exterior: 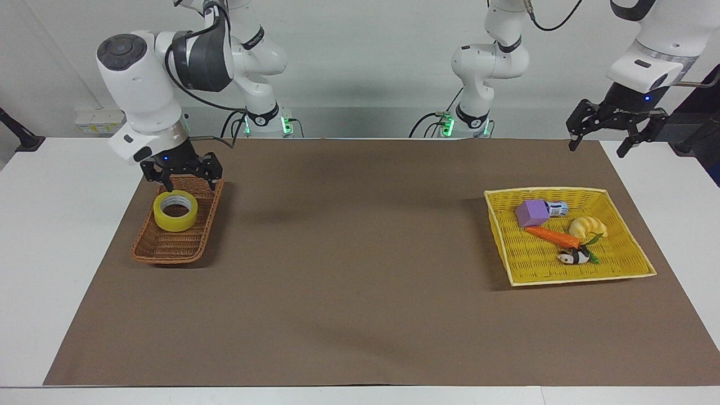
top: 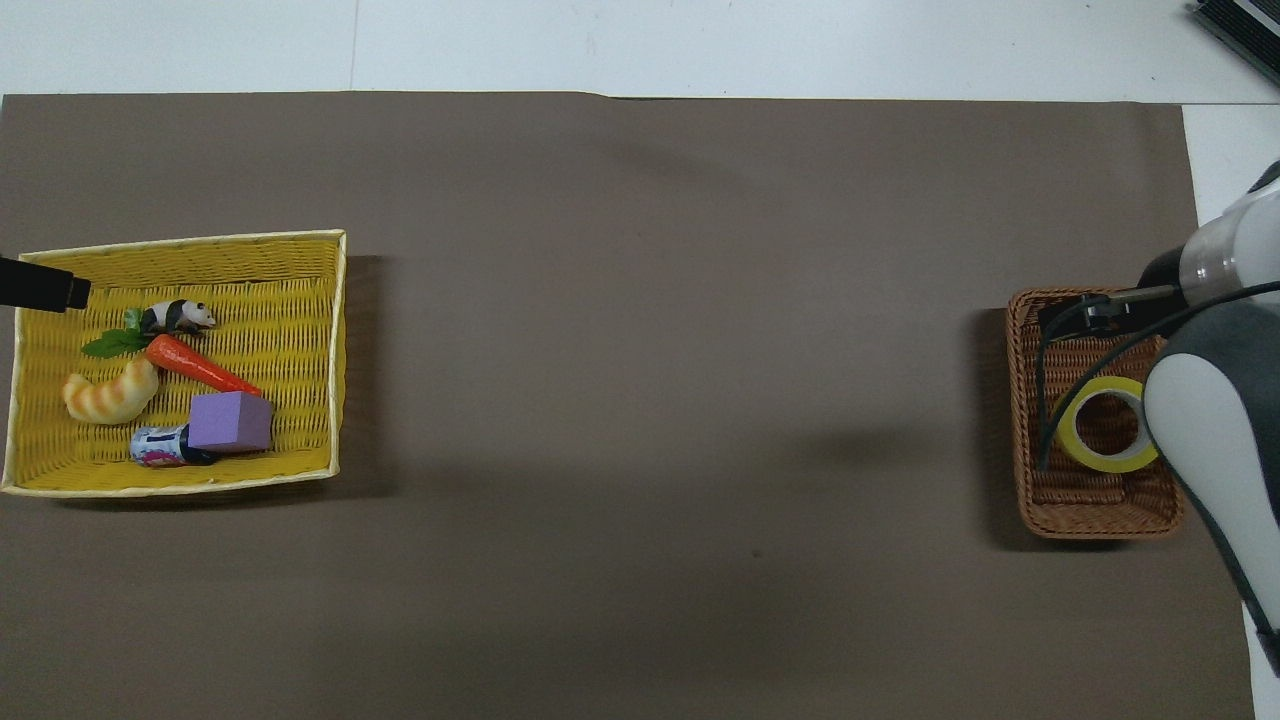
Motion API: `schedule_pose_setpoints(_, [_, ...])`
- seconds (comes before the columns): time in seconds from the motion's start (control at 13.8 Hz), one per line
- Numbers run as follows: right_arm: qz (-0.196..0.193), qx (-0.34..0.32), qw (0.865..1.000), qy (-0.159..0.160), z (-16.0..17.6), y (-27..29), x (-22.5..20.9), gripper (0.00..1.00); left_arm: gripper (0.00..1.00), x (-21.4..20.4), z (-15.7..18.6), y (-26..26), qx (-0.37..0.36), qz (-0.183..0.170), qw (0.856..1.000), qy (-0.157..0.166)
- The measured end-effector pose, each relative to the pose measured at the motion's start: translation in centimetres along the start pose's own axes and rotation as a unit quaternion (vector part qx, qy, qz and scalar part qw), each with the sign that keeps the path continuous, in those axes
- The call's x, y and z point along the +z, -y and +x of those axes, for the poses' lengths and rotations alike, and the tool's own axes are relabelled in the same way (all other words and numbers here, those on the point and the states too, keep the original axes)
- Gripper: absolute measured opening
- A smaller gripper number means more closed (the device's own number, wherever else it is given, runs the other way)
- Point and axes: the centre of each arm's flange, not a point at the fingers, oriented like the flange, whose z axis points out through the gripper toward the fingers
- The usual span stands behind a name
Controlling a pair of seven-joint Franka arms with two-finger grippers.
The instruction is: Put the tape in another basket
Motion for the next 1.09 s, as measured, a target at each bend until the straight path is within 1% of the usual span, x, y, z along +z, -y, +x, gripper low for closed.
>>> schedule_pose_setpoints(0.14, [0.001,0.019,1.000,0.002,-1.0,-0.1,-3.1,1.00,1.00,0.0,0.0,0.0,0.000,0.000,1.000,0.000])
schedule_pose_setpoints(0.29, [0.015,0.031,0.999,0.014,-1.3,-0.4,-4.7,1.00,1.00,0.0,0.0,0.0,0.000,0.000,1.000,0.000])
schedule_pose_setpoints(0.43, [0.037,0.041,0.998,0.020,-1.0,-1.1,-5.4,1.00,1.00,0.0,0.0,0.0,0.000,0.000,1.000,0.000])
schedule_pose_setpoints(0.51, [0.040,0.044,0.998,0.018,-0.7,-1.4,-5.6,1.00,1.00,0.0,0.0,0.0,0.000,0.000,1.000,0.000])
schedule_pose_setpoints(0.8, [0.041,0.042,0.998,0.019,-0.2,-1.2,-5.5,1.00,1.00,0.0,0.0,0.0,0.000,0.000,1.000,0.000])
schedule_pose_setpoints(0.94, [0.041,0.040,0.998,0.029,-0.5,-0.8,-5.8,1.00,1.00,0.0,0.0,0.0,0.000,0.000,1.000,0.000])
schedule_pose_setpoints(1.09, [0.040,0.045,0.998,0.026,-0.9,-0.2,-6.7,1.00,1.00,0.0,0.0,0.0,0.000,0.000,1.000,0.000])
